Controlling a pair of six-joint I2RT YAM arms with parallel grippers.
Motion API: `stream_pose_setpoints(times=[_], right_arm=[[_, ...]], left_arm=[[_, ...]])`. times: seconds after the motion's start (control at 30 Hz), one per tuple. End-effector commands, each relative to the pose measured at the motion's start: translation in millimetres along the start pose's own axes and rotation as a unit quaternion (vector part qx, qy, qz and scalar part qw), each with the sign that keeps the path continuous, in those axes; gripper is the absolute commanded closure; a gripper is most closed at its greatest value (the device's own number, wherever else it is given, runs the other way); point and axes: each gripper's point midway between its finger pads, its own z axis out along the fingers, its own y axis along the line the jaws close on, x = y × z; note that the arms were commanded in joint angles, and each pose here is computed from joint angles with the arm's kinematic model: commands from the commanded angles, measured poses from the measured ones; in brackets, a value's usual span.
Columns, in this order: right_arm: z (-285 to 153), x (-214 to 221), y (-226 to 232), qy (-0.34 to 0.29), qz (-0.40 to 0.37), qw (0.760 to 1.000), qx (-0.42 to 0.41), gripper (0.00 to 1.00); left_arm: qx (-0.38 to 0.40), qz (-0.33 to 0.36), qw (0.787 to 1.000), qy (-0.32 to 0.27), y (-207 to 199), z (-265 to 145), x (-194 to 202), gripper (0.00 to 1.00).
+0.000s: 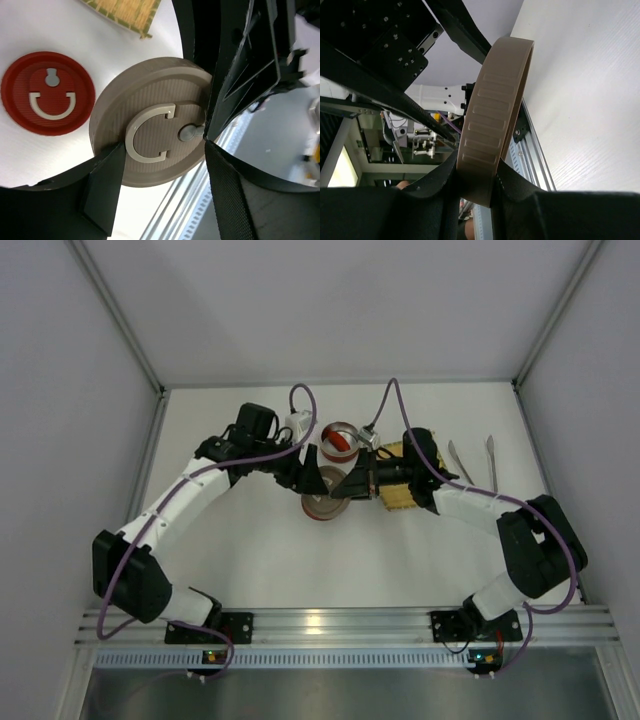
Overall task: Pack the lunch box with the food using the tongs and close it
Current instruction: Adjust the box lid.
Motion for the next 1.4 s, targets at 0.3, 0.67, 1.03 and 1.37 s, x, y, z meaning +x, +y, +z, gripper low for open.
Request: stream_pose_setpoints(times=[0.3,0.67,1.03,1.37], right_arm=[[2.7,-6.4,32.9,-0.014,-0.090,0.995,-0.043,1.00],[3.0,-9.3,26.7,-0.018,-0.091,0.995,-0.035,1.00],[-11.1,-15.2,18.5,-0.032,-0.082,0.996,-0.024,1.00],[-4.6,-24.3,-1.6,-0.029,-0.037,0.999,0.012,1.00]], left_arm=[[0.281,-0.087,0.955,-0.045,-79.9,-26.9,-27.7,0.43],[0.355,-0.099,0.929,-0.045,-102.0,-43.2,-33.8,0.55],[0.172,-0.007,0.982,-0.082,-66.0,-55.4,-34.4,0.52],[-0.108,0.213,0.968,-0.074,-22.2,-61.4,-37.2,0.38]])
